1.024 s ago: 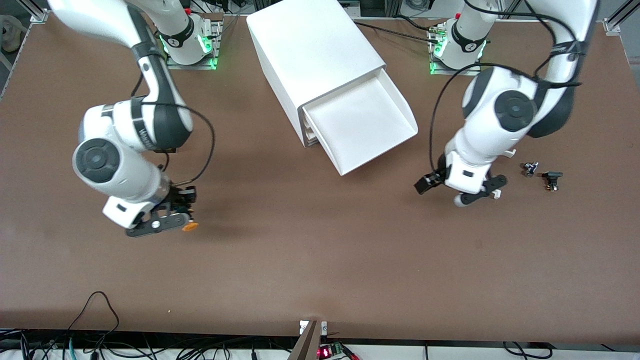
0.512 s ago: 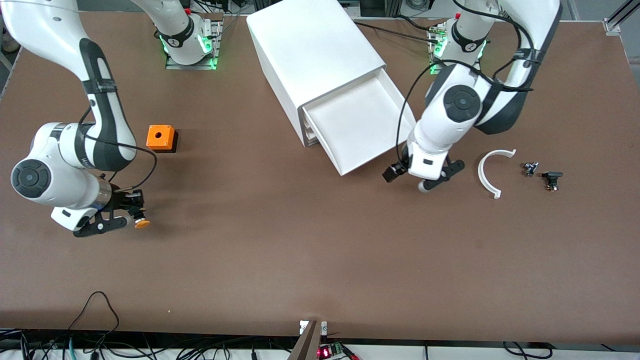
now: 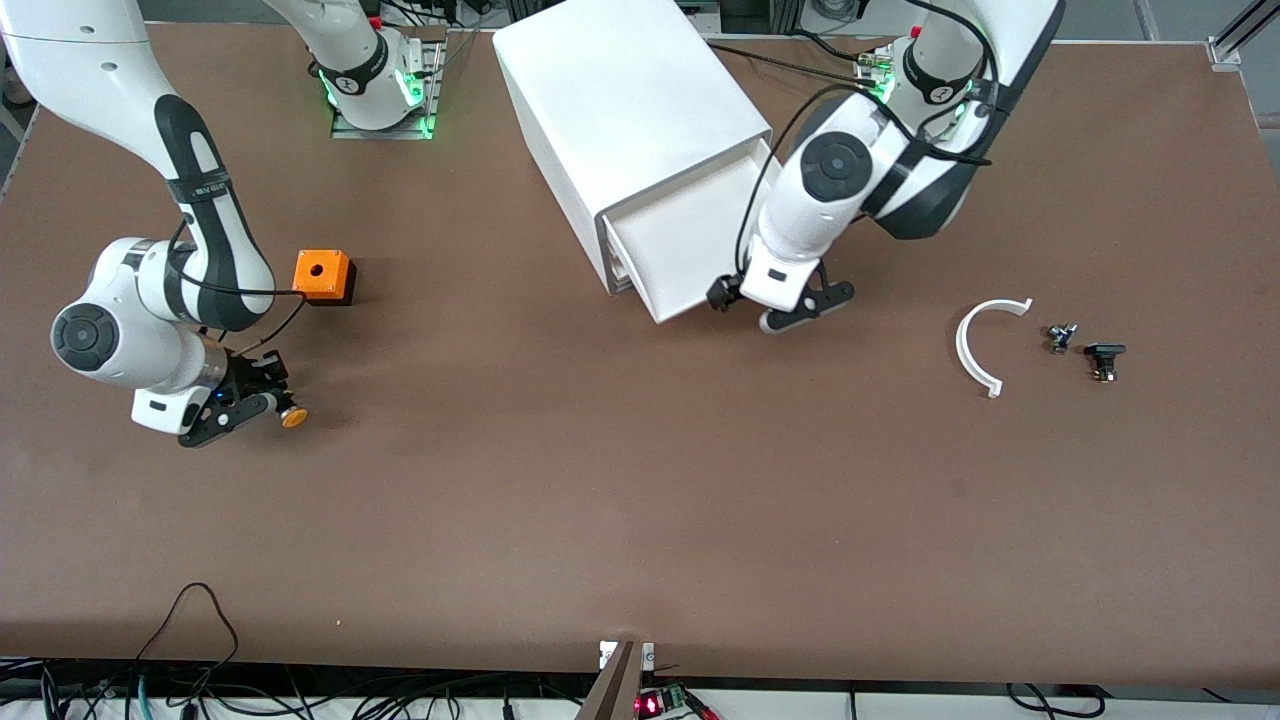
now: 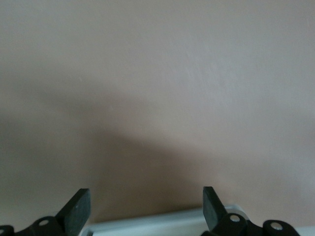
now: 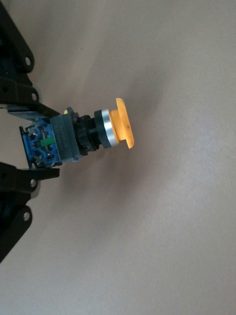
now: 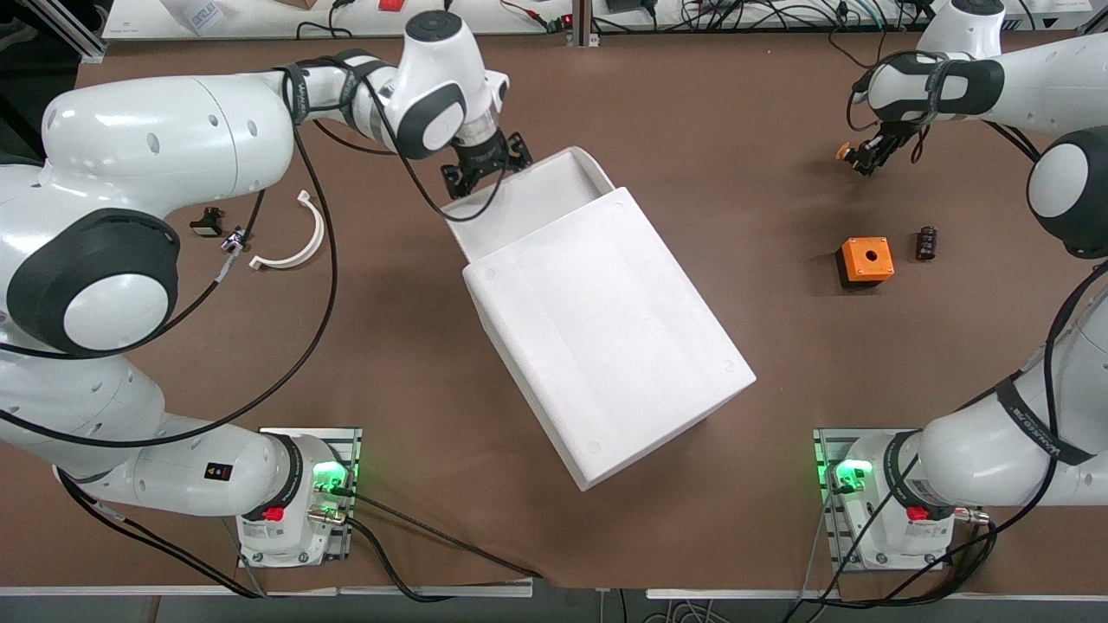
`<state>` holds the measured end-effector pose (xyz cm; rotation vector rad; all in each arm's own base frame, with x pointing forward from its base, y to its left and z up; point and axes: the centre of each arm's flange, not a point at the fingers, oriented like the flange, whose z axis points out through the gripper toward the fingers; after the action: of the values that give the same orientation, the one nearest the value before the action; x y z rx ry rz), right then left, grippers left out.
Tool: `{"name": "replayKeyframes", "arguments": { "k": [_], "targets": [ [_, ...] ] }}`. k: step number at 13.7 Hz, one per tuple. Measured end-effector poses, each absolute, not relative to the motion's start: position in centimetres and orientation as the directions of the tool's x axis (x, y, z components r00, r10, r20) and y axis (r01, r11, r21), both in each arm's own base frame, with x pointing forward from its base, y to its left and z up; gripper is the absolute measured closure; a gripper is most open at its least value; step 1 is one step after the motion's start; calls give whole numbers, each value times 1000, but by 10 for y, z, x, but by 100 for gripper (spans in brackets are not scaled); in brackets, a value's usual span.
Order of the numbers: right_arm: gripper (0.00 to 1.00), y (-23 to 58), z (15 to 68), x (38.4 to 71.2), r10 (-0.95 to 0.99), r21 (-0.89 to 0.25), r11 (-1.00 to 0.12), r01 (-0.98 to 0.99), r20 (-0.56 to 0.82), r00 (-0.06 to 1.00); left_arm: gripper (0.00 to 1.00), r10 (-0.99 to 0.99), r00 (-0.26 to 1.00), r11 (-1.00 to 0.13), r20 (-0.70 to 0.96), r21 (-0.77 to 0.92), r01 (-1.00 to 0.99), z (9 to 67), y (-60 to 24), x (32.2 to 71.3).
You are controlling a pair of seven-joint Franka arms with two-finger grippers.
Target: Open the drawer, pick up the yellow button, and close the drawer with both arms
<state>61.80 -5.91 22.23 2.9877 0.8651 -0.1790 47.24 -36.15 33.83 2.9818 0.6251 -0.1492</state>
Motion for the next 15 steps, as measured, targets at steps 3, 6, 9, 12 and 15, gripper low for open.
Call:
{"name": "replayKeyframes", "arguments": {
  "k": [3,6,9,12,15],
  "targets": [
    [46,-60,223,615,540,-4,-840,543,-110,834,0,327,937,-940,-122,65,336,341,-388,438],
    [15,-54,247,622,542,16,-839,544,-71,838,0,270,954,-958,-131,67,280,342,-410,411],
    [0,-30,284,634,494,13,-869,495,-33,869,0,260,957,-961,-131,64,270,342,-413,405],
    [0,13,334,651,390,-12,-921,389,-25,921,0,259,957,-961,-131,64,269,342,-413,405],
    [0,53,373,660,232,-33,-973,230,-38,972,0,239,962,-966,-134,64,249,343,-420,396]
  ]
}}
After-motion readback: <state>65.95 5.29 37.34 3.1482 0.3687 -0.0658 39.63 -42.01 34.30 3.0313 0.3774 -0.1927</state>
